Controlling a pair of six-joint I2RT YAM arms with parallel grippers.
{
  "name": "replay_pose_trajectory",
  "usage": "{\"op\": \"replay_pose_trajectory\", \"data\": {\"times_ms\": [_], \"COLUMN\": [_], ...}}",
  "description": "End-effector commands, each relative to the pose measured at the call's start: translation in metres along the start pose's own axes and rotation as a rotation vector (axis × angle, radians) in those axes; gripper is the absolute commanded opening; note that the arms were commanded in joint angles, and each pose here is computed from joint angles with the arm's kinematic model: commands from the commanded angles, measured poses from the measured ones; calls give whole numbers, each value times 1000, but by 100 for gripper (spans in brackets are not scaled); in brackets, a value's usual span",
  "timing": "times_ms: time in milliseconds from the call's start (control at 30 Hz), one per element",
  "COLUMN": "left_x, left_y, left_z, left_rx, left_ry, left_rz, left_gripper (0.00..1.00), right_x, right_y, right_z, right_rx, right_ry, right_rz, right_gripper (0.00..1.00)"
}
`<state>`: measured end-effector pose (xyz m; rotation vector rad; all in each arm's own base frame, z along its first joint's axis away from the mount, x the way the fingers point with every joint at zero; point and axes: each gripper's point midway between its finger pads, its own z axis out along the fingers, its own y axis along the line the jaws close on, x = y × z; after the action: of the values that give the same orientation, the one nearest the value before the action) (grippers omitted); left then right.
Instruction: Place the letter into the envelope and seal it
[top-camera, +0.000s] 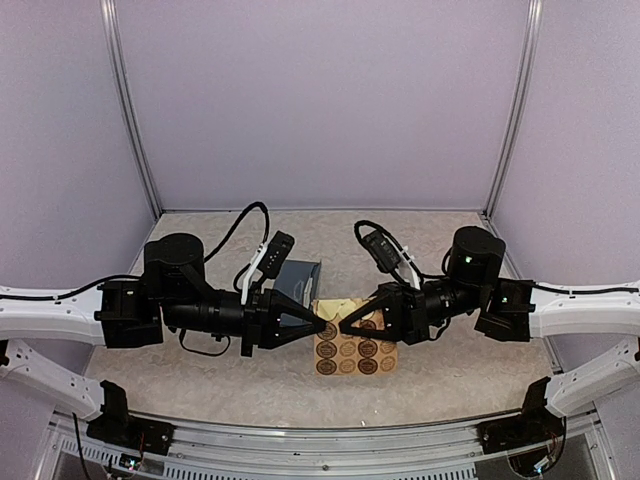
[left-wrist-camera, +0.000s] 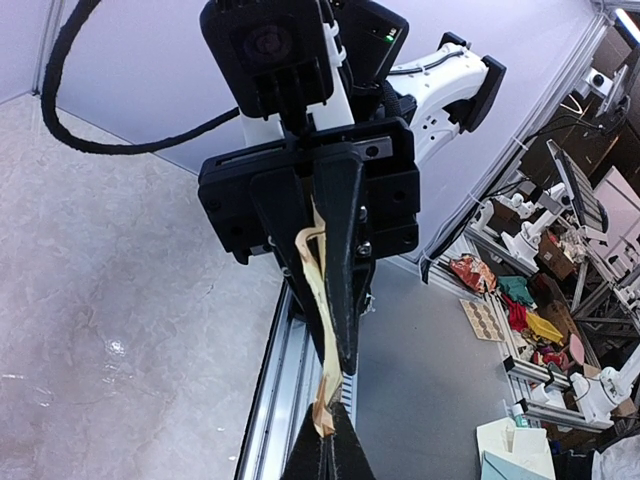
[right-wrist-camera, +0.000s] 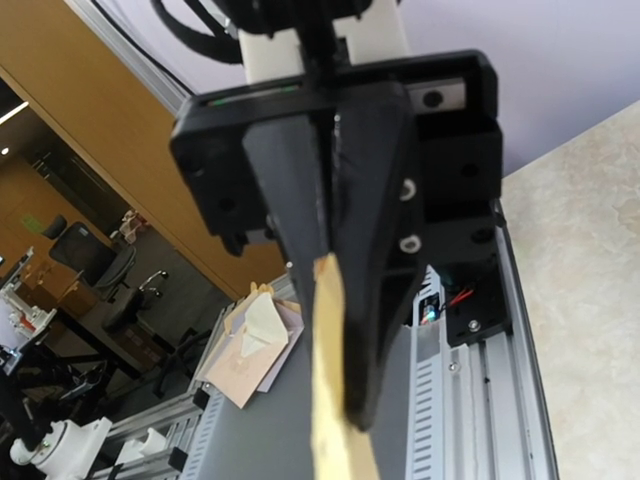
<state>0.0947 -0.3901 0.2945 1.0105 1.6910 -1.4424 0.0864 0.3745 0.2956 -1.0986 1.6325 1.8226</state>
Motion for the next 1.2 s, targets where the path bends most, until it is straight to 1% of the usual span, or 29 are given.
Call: {"op": "replay_pose_trajectory", "data": {"times_ms": [0,400,700,900,1167], "left_x": [-21,-18,-15,-15,-19], "left_y": [-10,-16,-10,5,3], "left_z": [1,10,14,12,11], "left_rx": [27,81,60,-20,-19], "left_ry": [-60,-49,-44,-61,-72], "left_rz": [31,25,26,29,29], "left_gripper": [0,0,0,0,0], "right_x": [-2,-6,-7,-10,-9], "right_y": [4,0,1,9,8], "right_z": [1,0,0,-2,-2], "right_rx": [-4,22,18,-9,-7], "right_ry": [-15,-49,-52,-61,-63], "right_rz": [-26,-46,-50,-63,-62], "right_gripper": [0,0,0,0,0]}}
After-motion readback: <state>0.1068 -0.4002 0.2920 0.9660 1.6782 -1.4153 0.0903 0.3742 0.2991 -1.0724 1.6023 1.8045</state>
